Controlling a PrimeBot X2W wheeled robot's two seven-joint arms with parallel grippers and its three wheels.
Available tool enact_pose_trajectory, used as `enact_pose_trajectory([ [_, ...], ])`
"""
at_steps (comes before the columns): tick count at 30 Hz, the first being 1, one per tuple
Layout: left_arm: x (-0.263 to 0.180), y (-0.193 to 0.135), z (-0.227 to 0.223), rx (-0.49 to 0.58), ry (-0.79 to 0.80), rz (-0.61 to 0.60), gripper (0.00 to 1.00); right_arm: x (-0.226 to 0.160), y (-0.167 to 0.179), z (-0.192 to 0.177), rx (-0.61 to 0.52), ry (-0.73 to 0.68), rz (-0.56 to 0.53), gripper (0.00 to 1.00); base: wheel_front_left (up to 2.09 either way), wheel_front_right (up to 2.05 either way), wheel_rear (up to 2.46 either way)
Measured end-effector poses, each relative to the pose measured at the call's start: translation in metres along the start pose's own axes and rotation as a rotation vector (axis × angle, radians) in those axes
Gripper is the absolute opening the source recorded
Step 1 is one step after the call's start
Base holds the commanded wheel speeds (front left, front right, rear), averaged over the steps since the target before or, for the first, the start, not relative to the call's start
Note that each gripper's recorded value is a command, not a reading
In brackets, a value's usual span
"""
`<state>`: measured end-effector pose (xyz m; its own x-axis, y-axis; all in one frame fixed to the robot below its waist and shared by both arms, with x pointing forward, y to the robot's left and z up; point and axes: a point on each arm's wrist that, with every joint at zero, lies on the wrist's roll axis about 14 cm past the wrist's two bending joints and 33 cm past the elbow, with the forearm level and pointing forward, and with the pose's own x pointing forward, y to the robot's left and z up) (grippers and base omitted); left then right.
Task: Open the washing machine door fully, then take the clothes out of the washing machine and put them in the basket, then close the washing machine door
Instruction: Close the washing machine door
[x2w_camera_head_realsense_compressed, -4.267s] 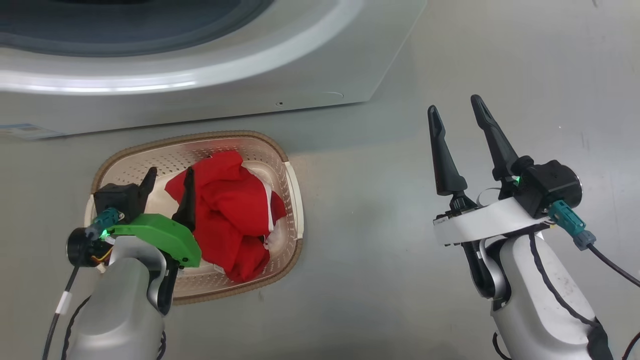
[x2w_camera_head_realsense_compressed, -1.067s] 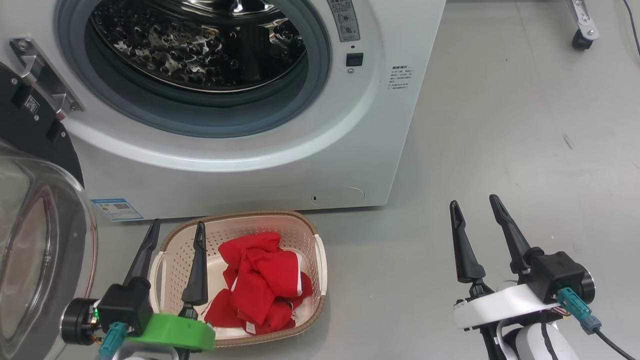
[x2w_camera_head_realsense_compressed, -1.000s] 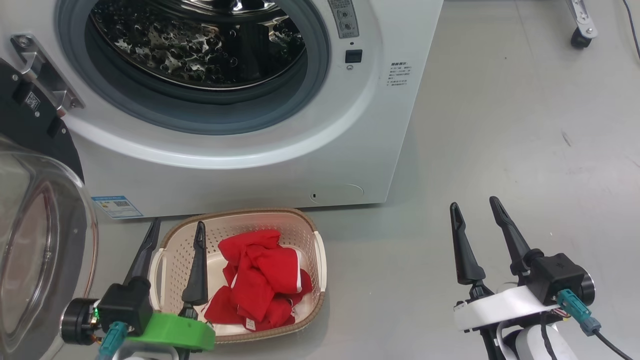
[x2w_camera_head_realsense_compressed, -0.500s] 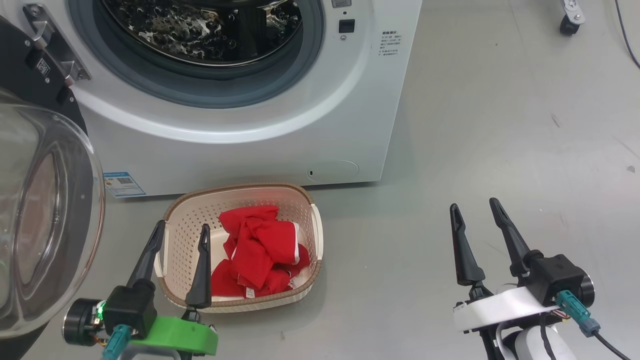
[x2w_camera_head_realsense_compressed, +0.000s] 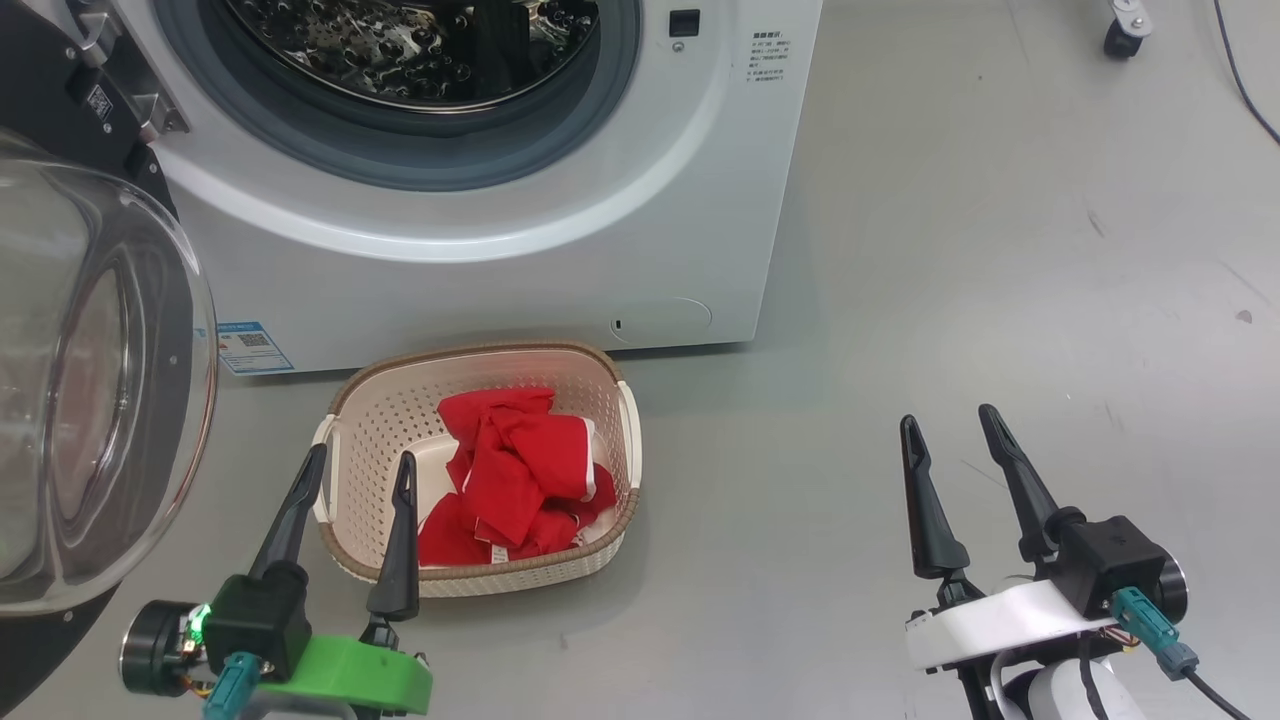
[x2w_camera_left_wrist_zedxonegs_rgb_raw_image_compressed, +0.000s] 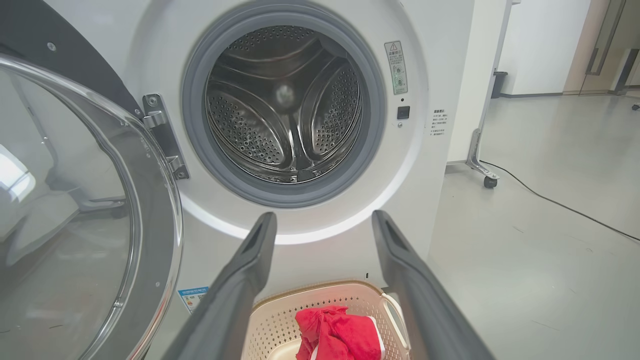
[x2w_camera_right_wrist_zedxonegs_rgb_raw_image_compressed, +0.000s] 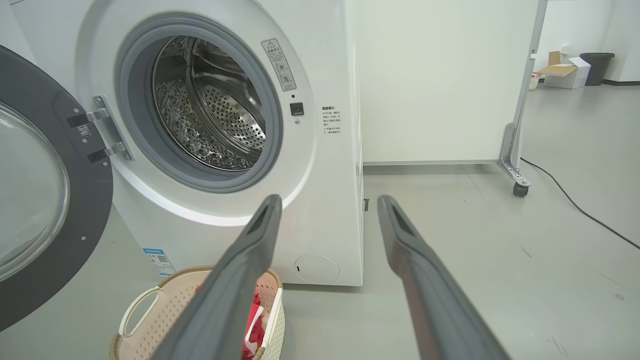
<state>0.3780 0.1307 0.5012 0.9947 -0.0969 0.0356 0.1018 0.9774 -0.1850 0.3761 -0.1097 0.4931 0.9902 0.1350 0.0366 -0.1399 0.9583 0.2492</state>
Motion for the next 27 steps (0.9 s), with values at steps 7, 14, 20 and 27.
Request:
enact_pose_trajectory([
  [7, -0.0004, -0.0019, 0.0012, 0.001, -0.001, -0.007, 1.00, -0.0024, -0.0006, 0.0013, 0.000, -0.003, -0.005, 1.00, -0.18, 0.18, 0.00],
  [14, -0.0016, -0.0024, -0.0009, 0.001, 0.011, -0.007, 1.00, -0.0038, -0.0019, 0.0010, 0.000, -0.002, -0.009, 1.00, 0.00, 0.00, 0.00],
  [20, -0.0016, -0.0037, -0.0002, 0.002, 0.009, -0.011, 1.00, -0.0043, -0.0025, 0.0014, -0.001, -0.002, -0.011, 1.00, 0.00, 0.00, 0.00],
  [27, -0.0024, -0.0050, -0.0005, 0.003, 0.014, -0.014, 1.00, -0.0037, -0.0028, 0.0005, -0.001, 0.000, -0.015, 1.00, 0.00, 0.00, 0.00],
])
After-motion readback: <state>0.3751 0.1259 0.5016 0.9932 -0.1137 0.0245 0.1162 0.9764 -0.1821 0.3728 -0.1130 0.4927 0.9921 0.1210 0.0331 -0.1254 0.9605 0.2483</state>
